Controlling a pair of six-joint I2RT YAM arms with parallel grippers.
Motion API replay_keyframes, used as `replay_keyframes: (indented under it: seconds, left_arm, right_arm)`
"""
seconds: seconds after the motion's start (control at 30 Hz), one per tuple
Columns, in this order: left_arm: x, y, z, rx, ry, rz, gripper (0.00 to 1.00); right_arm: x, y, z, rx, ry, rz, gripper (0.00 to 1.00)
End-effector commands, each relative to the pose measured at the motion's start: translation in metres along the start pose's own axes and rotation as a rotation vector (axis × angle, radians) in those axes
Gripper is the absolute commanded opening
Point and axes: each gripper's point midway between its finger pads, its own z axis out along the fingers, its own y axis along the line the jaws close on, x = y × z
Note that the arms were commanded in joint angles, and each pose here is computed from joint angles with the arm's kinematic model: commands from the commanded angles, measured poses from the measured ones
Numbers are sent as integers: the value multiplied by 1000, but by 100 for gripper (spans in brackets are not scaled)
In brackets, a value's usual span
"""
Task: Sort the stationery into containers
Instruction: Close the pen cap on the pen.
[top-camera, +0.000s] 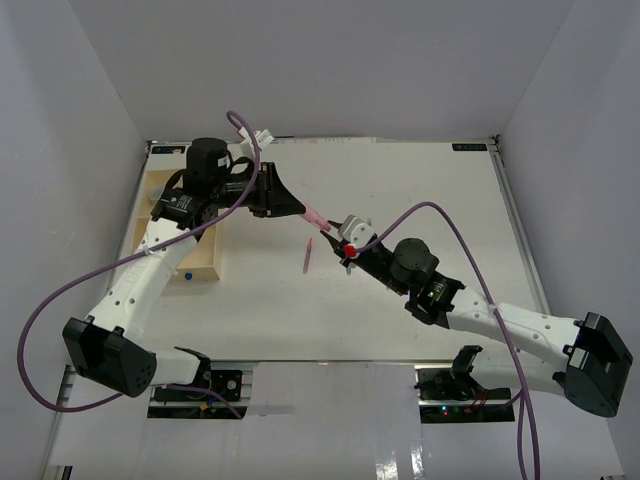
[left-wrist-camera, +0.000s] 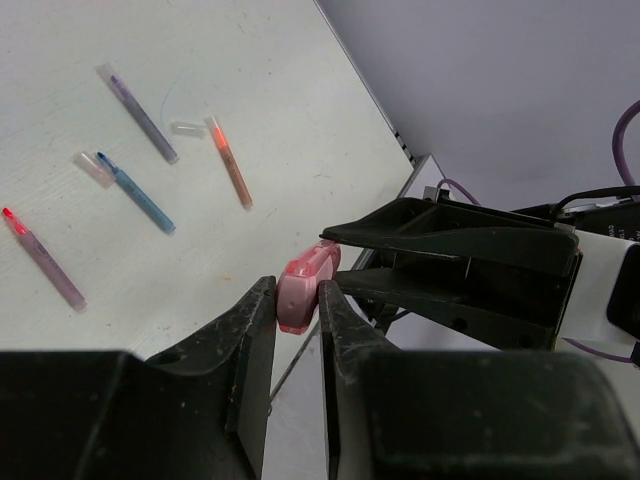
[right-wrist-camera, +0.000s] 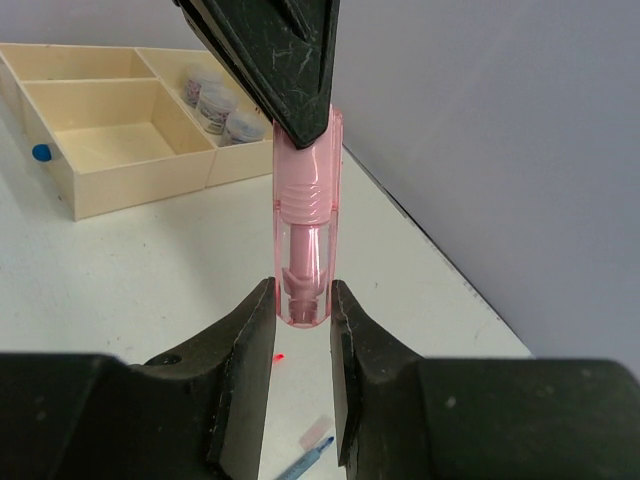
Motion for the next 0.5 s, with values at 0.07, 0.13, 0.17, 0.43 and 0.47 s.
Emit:
replay_keyframes:
  seconds: [0.07,0.13,0.17,0.43,0.47]
  left_arm:
    - [37,-17,4,89,123,-62,27]
    - [40,-19,6,104,138,-69,27]
    - [41,-18,7,105,142,-75,27]
    - [52,-15,12,112,173,-96,28]
    - [53,-14,12,109,172,-95,28]
  right_arm:
    - [-96,-33,9,75,-283,-19,8]
    - [-101,-36,9,84,-294,-28,8]
    - [-103,-37,10,88,-297,-30,8]
    - [-115,-44,13,111,-324,-54,8]
    - [-119,-46,13,114,-333,-55,8]
